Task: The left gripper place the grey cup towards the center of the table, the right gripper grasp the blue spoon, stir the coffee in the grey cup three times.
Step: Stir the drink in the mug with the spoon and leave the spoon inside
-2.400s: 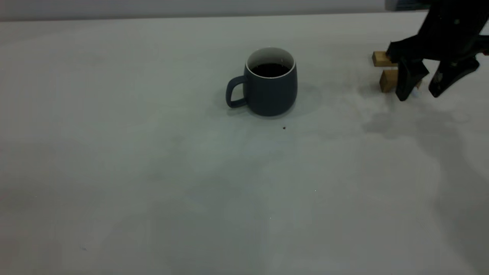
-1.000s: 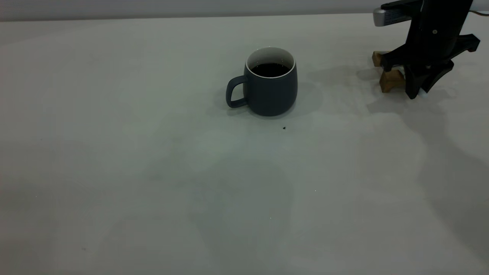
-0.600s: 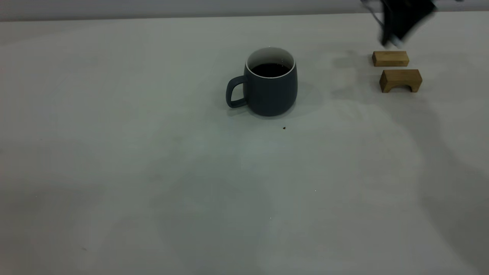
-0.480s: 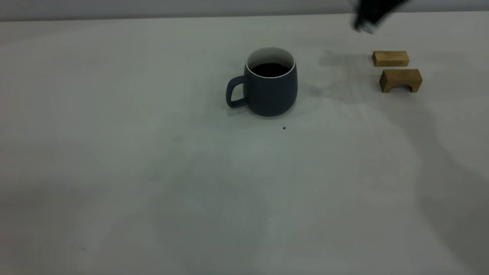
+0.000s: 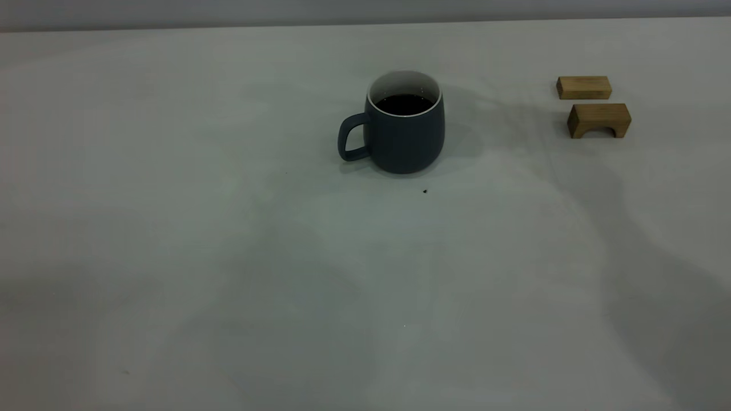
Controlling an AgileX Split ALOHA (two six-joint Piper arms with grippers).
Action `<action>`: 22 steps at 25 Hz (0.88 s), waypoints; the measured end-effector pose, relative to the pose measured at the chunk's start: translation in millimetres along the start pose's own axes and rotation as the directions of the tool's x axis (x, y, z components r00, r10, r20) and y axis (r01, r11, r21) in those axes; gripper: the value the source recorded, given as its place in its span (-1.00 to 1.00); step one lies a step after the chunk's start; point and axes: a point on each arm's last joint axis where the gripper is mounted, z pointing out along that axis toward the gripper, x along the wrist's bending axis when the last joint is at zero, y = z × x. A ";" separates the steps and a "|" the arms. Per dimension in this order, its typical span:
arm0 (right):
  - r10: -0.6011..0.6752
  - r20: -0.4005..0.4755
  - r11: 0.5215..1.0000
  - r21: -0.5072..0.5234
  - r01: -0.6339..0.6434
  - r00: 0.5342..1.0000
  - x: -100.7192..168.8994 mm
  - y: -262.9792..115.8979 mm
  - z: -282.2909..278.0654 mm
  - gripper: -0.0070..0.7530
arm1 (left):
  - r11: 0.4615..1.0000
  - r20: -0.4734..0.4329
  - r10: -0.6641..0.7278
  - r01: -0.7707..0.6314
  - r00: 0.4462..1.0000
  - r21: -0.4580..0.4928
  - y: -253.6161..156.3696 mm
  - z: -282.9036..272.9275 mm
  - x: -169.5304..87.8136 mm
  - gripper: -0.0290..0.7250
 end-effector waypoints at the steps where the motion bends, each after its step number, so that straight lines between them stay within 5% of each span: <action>1: 0.038 -0.020 0.999 0.001 -0.038 0.999 1.8 0.0 0.0 -0.62 | 1.000 0.000 0.000 0.000 1.000 0.000 0.0 0.0 0.0 -0.14; 6: 0.283 -0.054 0.959 0.018 -0.282 0.958 5.5 -0.4 0.2 -0.62 | 1.000 0.000 0.000 0.000 1.000 0.000 0.0 0.0 0.0 -0.14; 11: 0.563 -0.039 0.826 0.049 -0.561 0.826 7.5 -3.3 2.7 -0.62 | 1.000 0.000 0.000 0.000 1.000 0.000 0.0 0.0 0.0 -0.14; 22: 0.777 0.000 0.623 0.134 -0.770 0.629 -14.1 -0.1 25.2 -0.62 | 1.000 0.000 0.000 0.000 1.000 0.000 0.0 0.0 0.0 -0.14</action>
